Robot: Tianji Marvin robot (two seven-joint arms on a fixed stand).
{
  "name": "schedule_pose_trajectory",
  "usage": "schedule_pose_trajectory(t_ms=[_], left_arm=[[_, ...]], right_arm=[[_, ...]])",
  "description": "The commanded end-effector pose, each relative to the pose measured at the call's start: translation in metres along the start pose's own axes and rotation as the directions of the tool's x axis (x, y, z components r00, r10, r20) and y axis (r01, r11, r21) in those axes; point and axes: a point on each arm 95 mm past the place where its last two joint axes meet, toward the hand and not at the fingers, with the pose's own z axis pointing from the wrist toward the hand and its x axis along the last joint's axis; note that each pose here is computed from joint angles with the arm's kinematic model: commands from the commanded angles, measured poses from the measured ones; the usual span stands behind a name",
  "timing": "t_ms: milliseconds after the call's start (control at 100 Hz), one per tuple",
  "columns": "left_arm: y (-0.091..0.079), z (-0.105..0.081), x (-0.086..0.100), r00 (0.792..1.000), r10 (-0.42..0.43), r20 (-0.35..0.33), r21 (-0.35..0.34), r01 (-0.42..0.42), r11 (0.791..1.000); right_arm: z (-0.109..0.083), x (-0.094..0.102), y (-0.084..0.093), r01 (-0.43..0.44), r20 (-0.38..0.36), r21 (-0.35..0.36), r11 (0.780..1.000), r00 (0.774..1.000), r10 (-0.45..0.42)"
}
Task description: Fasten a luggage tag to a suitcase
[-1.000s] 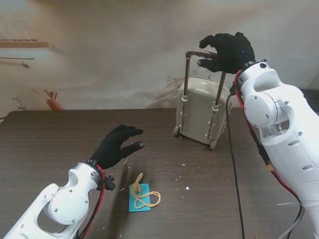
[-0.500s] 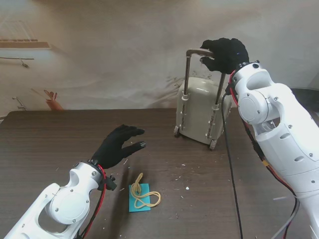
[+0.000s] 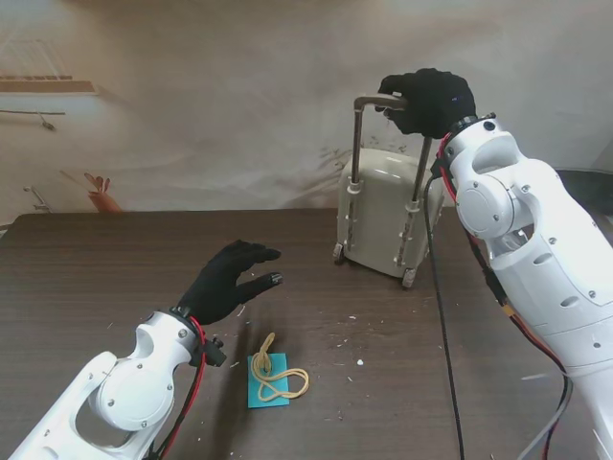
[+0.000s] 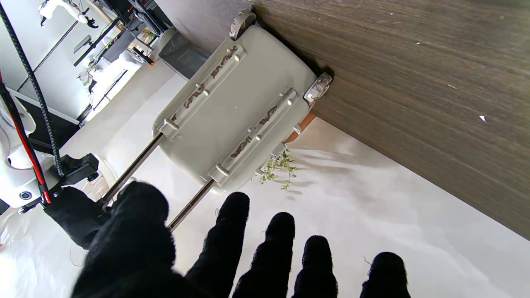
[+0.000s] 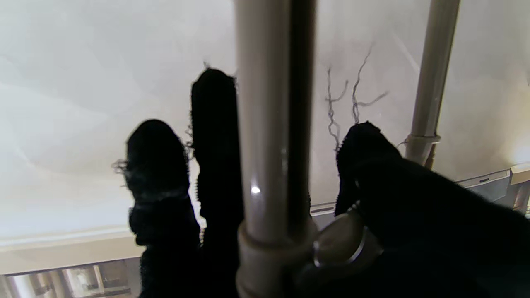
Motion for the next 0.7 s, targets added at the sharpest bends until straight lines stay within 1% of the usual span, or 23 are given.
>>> schedule_pose_trajectory(t_ms=[0,160,360,530,690], left_arm=[[0.001,0.000,0.002,1.000,0.002,-0.007,-0.009,-0.002,1.000],[0.000,-0.002,0.002,1.000,0.003,-0.008,-0.002,-0.003,1.000],[-0.001,-0.004,0.003,1.000,0.004,-0.010,0.007,-0.004,1.000],[-0.002,-0.006,0.003,1.000,0.003,-0.012,0.011,-0.003,1.000],[-0.003,-0.007,0.003,1.000,0.002,-0.014,0.015,-0.001,1.000]], right_arm=[[0.005,0.002,0.008,0.006,-0.012,-0.011,1.000,1.000,-0.007],[0.009,0.004,0.008,0.002,-0.046,-0.037,0.999,0.999,-0.004],[0.015,0.012,0.008,-0.027,-0.088,-0.065,0.998,0.996,0.021],[0.022,0.023,0.009,-0.057,-0.104,-0.095,0.994,0.994,0.047],[0.028,0.035,0.011,-0.093,-0.101,-0.124,0.988,0.992,0.081]])
